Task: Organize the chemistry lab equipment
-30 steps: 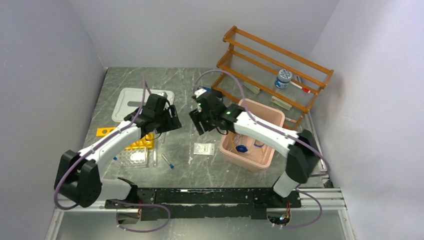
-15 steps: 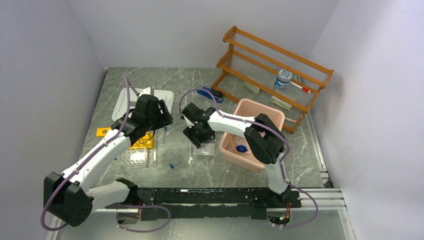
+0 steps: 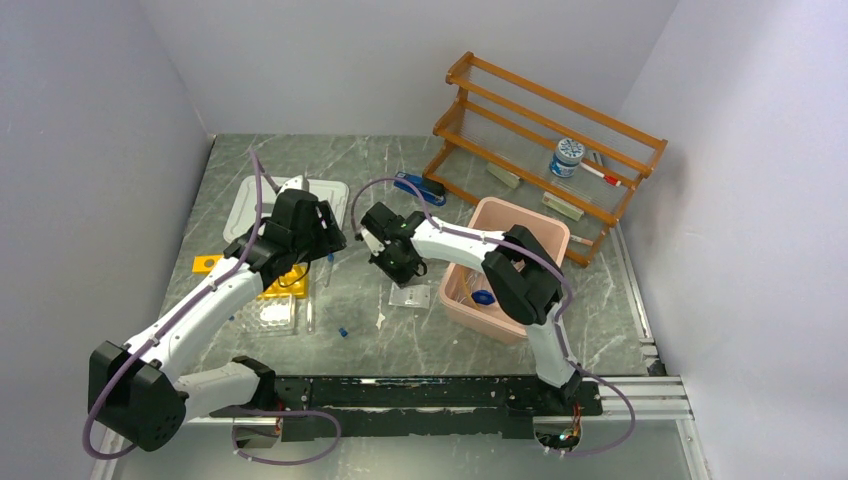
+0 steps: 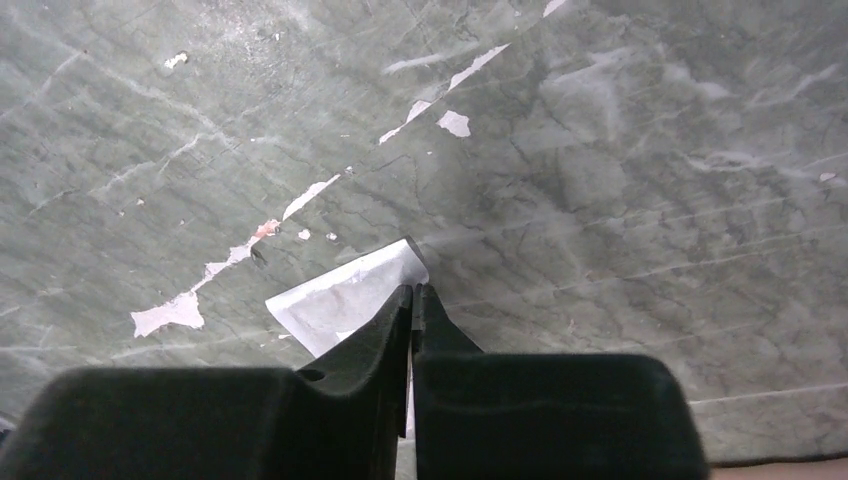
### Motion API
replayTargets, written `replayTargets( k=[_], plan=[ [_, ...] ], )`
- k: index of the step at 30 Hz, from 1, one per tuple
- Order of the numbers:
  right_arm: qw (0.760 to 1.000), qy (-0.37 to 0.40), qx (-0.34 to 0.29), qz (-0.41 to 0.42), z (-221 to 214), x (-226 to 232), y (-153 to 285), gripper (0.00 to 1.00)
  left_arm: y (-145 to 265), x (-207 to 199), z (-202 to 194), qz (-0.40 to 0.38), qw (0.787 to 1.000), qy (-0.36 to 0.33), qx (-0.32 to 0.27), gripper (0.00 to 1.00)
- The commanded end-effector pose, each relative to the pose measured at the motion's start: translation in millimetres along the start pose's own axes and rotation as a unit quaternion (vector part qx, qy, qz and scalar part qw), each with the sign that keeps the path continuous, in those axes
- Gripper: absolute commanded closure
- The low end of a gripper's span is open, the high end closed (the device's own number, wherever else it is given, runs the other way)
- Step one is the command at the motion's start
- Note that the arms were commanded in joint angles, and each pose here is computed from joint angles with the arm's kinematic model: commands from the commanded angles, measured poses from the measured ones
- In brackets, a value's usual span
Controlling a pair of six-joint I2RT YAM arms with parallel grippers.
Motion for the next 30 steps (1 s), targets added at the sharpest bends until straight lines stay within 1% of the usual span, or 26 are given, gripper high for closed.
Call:
replayTargets(
  k=[1,5,8,11,14,16,18,22,25,26,28,29,30],
  plan=[
    [0.998,-0.008,0.053,0.012,-27,5,-26,1.0,4,-2,10,-0.003,1.0,0.0,-0.011,0.29],
    [1.0,-0.021,0.013,0.013,-7,7,-12,1.0,5,-2,10,-0.001,1.0,-0.001,-0.013,0.29],
    [0.998,-0.046,-0.036,0.014,17,9,10,1.0,6,-1,13,0.001,1.0,0.0,-0.018,0.29],
    [0.992,-0.076,-0.1,0.015,46,6,47,1.0,8,-1,15,0.003,1.0,0.002,-0.024,0.29],
    [0.978,-0.111,-0.175,0.009,74,-4,94,1.0,10,1,17,0.007,0.999,0.003,-0.034,0.29],
    [0.964,-0.135,-0.231,0.004,87,-15,132,1.0,11,2,19,0.009,0.999,0.004,-0.038,0.29],
    [0.948,-0.165,-0.273,-0.006,93,-31,163,1.0,12,1,20,0.008,0.999,0.003,-0.041,0.29],
    [0.911,-0.244,-0.329,-0.057,86,-73,216,1.0,10,0,20,0.003,0.999,0.0,-0.041,0.29],
    [0.874,-0.316,-0.35,-0.117,60,-114,248,1.0,8,-3,19,-0.005,0.999,-0.002,-0.038,0.29],
    [0.858,-0.342,-0.354,-0.145,48,-129,257,1.0,6,-4,19,-0.006,0.999,-0.002,-0.037,0.29],
    [0.831,-0.386,-0.356,-0.182,21,-153,273,1.0,5,-4,18,-0.006,0.999,0.001,-0.035,0.29],
    [0.817,-0.413,-0.349,-0.202,4,-167,277,1.0,4,-4,18,-0.007,0.999,0.002,-0.035,0.3],
    [0.807,-0.435,-0.336,-0.216,-12,-176,279,1.0,2,-5,17,-0.009,0.999,0.004,-0.034,0.3]
  ],
)
Point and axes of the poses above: each gripper's point midway between its finger pads, its own y axis back along the fingers, its own x axis along the line the jaws close on, z = x × y, the point moved 4 cm from there along y, back along the fingers, and after that the axes turned 3 degrees about -y, right-handed, at the moved point
